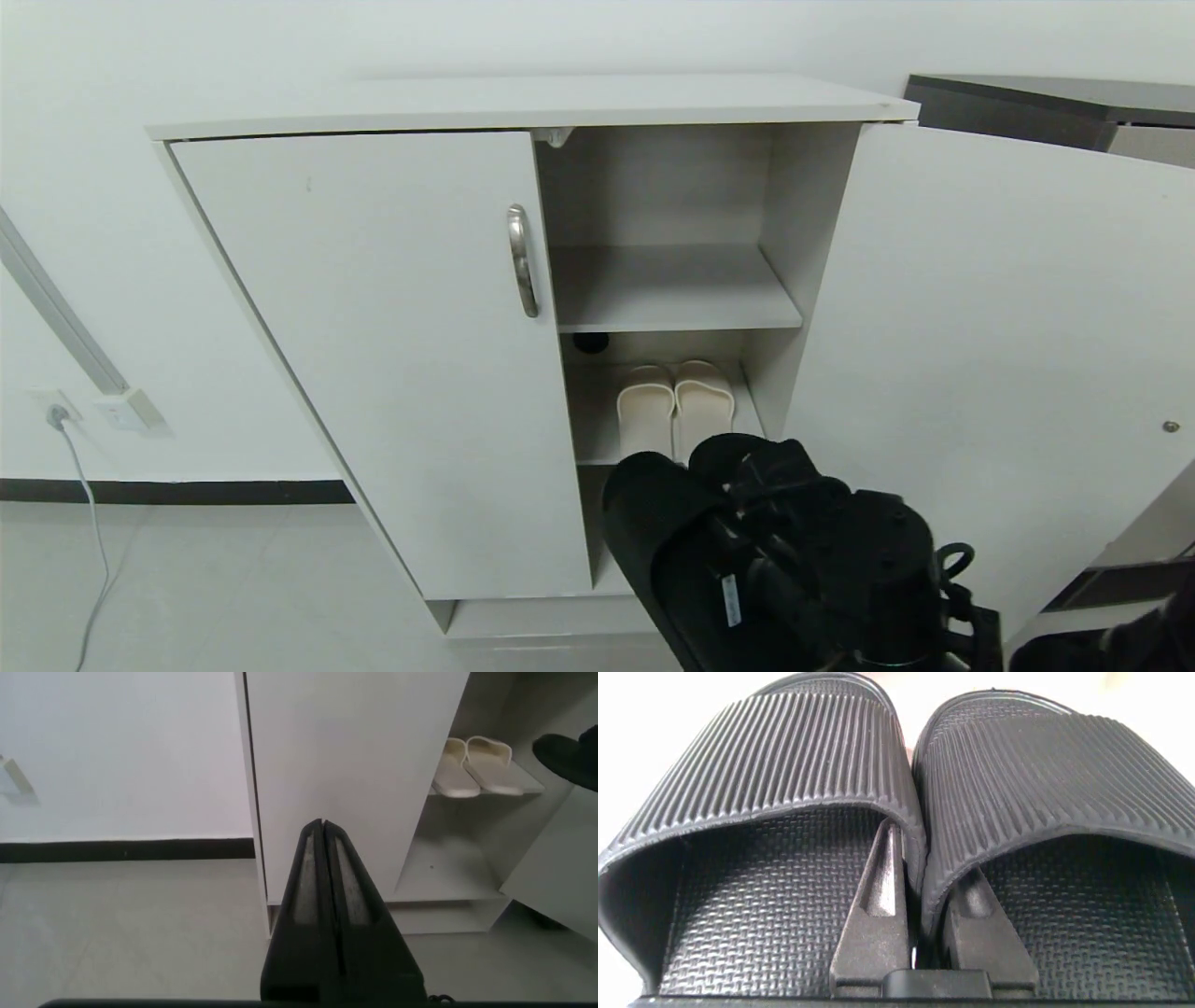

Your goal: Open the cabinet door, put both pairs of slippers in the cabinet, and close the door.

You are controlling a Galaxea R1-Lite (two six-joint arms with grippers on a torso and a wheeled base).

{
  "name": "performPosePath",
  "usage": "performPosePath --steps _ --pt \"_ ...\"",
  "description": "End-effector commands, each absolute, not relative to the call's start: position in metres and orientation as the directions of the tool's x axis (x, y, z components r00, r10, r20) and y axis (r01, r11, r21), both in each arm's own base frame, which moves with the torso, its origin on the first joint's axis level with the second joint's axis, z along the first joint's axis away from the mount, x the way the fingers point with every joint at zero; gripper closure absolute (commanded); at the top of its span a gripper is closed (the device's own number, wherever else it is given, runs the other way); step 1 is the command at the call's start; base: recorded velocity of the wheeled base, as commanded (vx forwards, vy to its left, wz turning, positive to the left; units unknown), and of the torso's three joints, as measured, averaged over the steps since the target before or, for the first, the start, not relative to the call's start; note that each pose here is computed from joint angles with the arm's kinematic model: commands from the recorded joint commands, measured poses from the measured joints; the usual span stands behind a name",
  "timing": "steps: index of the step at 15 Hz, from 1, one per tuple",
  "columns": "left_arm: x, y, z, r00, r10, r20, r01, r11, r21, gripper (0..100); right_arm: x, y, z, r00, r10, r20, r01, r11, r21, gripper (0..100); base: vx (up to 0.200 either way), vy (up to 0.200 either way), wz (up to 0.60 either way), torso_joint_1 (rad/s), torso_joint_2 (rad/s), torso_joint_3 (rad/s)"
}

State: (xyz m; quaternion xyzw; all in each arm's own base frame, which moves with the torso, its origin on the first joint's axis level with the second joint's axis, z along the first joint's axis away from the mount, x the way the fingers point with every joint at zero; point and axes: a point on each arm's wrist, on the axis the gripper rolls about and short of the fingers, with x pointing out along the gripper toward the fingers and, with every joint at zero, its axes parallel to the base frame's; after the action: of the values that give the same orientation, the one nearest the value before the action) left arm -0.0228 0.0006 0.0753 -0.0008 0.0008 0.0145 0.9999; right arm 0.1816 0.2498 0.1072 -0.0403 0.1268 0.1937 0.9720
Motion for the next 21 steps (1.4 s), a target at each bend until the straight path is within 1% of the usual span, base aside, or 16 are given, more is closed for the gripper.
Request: performPosePath --steps 1,2,3,5,7,8,9,10,12,13,16,21 --pt "-0.023 0.001 0.075 1.000 0.029 -0.002 -0.029 1.000 -0.001 100 0.192 0.286 0.080 0.911 0.302 -0.280 -0.324 0.945 -0.037 100 0.000 0.000 0.00 0.000 0.00 0.000" --pt "-0.023 0.001 0.075 1.000 0.028 -0.002 -0.028 1.000 -0.001 100 0.198 0.294 0.074 0.930 0.252 -0.269 -0.274 0.961 -0.046 100 0.000 0.000 0.00 0.000 0.00 0.000" --pt "-0.023 0.001 0.075 1.000 0.028 -0.002 -0.028 1.000 -0.001 100 0.215 0.305 0.069 0.960 0.129 -0.250 -0.153 0.985 -0.081 100 0.000 0.000 0.00 0.000 0.00 0.000" --pt "-0.023 0.001 0.075 1.000 0.026 -0.003 -0.026 1.000 -0.001 100 0.227 0.311 0.077 0.960 0.092 -0.263 -0.118 0.990 -0.083 100 0.000 0.000 0.00 0.000 0.00 0.000" --pt "-0.023 0.001 0.075 1.000 0.026 -0.002 -0.026 1.000 0.000 100 0.232 0.317 0.103 0.961 0.084 -0.264 -0.098 0.994 -0.042 100 0.000 0.000 0.00 0.000 0.00 0.000" --pt "-0.023 0.001 0.075 1.000 0.026 -0.002 -0.026 1.000 0.000 100 0.235 0.320 0.132 0.962 0.080 -0.262 -0.082 0.997 0.003 100 0.000 0.000 0.00 0.000 0.00 0.000" --pt "-0.023 0.001 0.075 1.000 0.025 -0.002 -0.025 1.000 0.000 100 0.234 0.319 0.150 0.961 0.080 -0.263 -0.075 0.997 0.028 100 0.000 0.000 0.00 0.000 0.00 0.000" --pt "-0.023 0.001 0.075 1.000 0.026 -0.002 -0.026 1.000 -0.001 100 0.235 0.314 0.177 0.961 0.066 -0.268 -0.055 0.997 0.047 100 0.000 0.000 0.00 0.000 0.00 0.000" --pt "-0.023 0.001 0.075 1.000 0.026 -0.002 -0.026 1.000 0.000 100 0.250 0.308 0.203 0.972 -0.019 -0.233 0.032 0.998 0.052 100 0.000 0.000 0.00 0.000 0.00 0.000" --pt "-0.023 0.001 0.075 1.000 0.028 -0.002 -0.028 1.000 -0.001 100 0.255 0.306 0.211 0.976 -0.031 -0.217 0.044 0.997 0.058 100 0.000 0.000 0.00 0.000 0.00 0.000" --pt "-0.023 0.001 0.075 1.000 0.029 -0.002 -0.029 1.000 0.002 100 0.259 0.305 0.219 0.980 -0.035 -0.197 0.040 0.999 0.022 100 0.000 0.000 0.00 0.000 0.00 0.000" --pt "-0.023 0.001 0.075 1.000 0.031 -0.002 -0.031 1.000 0.000 100 0.262 0.307 0.218 0.981 -0.026 -0.194 0.034 0.999 0.037 100 0.000 0.000 0.00 0.000 0.00 0.000"
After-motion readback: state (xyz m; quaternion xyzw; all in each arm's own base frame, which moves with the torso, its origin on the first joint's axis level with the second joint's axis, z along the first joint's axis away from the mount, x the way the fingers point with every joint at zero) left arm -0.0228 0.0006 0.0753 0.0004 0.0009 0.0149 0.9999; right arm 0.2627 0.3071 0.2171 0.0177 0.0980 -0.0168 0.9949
